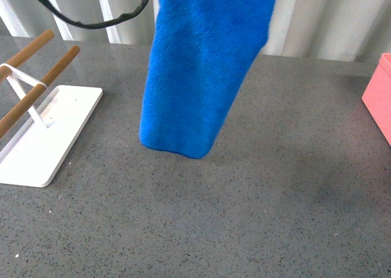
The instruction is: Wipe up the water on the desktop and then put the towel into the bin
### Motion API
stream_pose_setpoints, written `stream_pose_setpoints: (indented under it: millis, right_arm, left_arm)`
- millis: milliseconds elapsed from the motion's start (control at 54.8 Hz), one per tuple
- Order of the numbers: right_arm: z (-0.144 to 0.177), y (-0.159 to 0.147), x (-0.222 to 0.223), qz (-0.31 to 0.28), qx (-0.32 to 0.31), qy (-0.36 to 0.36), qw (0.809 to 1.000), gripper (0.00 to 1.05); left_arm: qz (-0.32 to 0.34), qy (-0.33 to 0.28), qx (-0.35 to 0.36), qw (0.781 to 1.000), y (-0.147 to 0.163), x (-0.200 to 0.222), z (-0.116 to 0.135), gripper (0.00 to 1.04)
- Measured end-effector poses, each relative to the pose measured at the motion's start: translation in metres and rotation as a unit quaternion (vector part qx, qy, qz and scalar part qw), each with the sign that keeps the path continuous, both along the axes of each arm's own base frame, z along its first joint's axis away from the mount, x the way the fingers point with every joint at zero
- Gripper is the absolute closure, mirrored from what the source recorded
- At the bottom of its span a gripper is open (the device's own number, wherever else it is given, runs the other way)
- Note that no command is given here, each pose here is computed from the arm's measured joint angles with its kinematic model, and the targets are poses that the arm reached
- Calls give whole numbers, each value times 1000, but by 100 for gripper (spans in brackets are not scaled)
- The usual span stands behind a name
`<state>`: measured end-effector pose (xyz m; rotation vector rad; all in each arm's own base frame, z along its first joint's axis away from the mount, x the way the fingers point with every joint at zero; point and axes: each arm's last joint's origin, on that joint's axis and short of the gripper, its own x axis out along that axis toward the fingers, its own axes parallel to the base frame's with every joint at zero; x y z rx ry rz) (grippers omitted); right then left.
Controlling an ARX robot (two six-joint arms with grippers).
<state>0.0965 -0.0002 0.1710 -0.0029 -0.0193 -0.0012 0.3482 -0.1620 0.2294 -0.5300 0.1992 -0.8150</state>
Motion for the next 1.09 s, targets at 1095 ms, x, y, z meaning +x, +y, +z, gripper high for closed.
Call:
stream_pose_setpoints:
  millis: [1095]
  right_arm:
    - [0,46,89,313,-71,118,940,7]
  left_arm:
    - [-3,22,-72,997,-33,-2,10,99]
